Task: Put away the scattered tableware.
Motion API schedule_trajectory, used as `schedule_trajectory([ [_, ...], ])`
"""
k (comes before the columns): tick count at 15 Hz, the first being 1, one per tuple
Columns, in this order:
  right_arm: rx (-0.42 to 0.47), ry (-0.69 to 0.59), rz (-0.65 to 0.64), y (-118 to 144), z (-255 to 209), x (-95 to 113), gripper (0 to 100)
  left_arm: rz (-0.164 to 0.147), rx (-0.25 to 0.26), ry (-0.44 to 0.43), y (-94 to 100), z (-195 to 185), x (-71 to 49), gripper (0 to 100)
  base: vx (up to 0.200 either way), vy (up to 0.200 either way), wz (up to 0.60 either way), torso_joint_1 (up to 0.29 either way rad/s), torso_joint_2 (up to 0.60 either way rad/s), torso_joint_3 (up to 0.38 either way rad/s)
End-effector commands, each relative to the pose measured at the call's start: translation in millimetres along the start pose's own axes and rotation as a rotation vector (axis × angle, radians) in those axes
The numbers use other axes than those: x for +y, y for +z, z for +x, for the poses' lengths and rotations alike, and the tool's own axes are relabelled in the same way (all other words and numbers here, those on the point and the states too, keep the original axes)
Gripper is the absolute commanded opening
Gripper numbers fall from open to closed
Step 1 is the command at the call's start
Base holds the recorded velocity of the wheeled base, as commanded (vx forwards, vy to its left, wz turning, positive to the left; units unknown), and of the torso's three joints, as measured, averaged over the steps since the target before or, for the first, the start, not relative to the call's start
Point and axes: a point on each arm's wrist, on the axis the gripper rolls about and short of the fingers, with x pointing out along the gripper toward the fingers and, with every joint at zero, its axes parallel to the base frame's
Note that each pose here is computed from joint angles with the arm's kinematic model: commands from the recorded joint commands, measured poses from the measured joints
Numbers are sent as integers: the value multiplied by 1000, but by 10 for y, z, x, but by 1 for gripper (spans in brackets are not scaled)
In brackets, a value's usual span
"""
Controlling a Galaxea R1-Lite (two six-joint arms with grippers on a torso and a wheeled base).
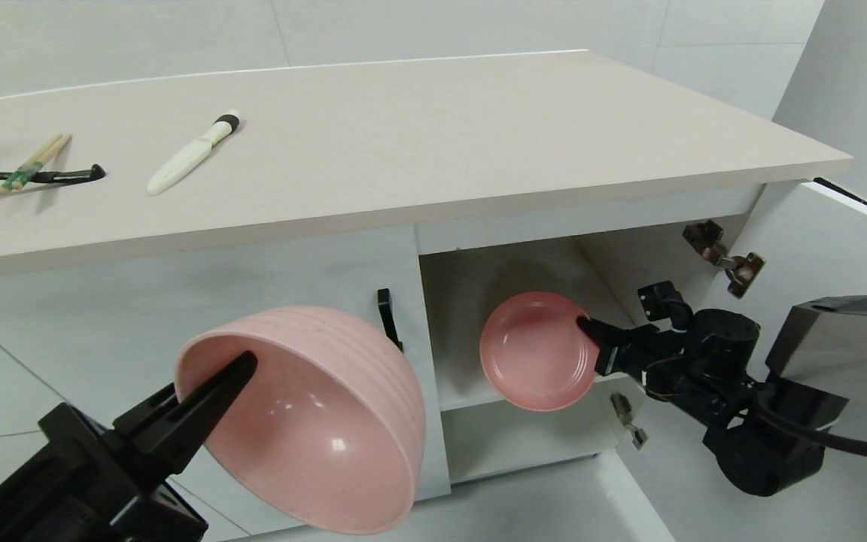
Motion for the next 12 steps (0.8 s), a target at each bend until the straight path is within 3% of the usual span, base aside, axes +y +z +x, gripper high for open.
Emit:
schedule_trajectory([
  [1, 13, -12, 13, -178, 130, -86, 0, 0, 3, 1, -6, 4, 0, 0, 0, 0, 0, 0, 0, 0],
  [6, 22, -31, 17, -266, 163, -185, 0, 1, 10, 1, -12, 4, 0, 0, 0, 0, 0, 0, 0, 0],
  [12, -43, -21, 26, -304, 408, -271, 0, 7, 32, 4, -36, 4, 4, 0, 0, 0, 0, 0, 0, 0],
])
